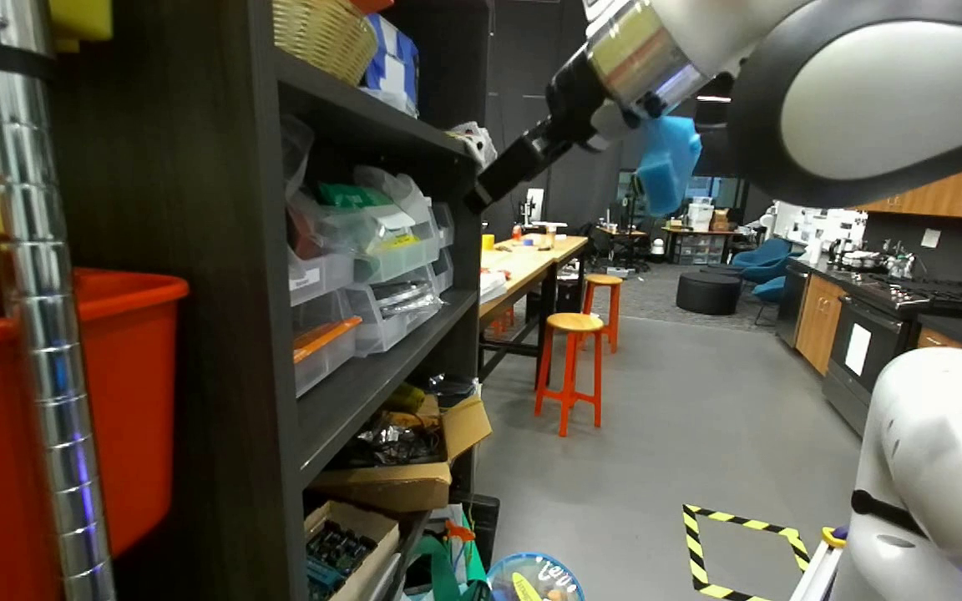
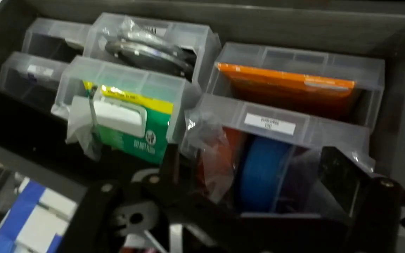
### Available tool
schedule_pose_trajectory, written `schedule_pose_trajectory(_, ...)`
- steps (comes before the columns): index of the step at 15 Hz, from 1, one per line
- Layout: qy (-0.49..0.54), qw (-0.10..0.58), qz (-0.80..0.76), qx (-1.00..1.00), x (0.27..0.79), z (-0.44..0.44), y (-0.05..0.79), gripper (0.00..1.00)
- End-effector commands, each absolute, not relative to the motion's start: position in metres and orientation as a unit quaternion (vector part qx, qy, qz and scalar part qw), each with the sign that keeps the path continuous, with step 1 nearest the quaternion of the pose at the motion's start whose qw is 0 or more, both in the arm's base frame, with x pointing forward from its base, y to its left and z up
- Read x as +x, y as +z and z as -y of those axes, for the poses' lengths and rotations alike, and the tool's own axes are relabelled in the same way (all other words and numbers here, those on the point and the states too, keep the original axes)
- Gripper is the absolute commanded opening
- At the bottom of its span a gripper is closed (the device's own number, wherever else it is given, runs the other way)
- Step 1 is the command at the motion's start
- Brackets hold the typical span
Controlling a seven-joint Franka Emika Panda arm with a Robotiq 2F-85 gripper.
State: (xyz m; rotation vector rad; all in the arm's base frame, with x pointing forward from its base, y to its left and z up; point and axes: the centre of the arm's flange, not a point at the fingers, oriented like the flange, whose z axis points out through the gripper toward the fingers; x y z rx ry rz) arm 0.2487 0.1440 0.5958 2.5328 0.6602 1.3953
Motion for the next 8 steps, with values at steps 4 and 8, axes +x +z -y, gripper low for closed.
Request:
schedule_pose_trajectory(4,0.542,0.089,-0.219,0.807,0.220,-0.160,0.624,1.00)
schedule_pose_trajectory(8,0.545,0.091,-0.215,0.805,0.220,-0.159,0.625,1.00)
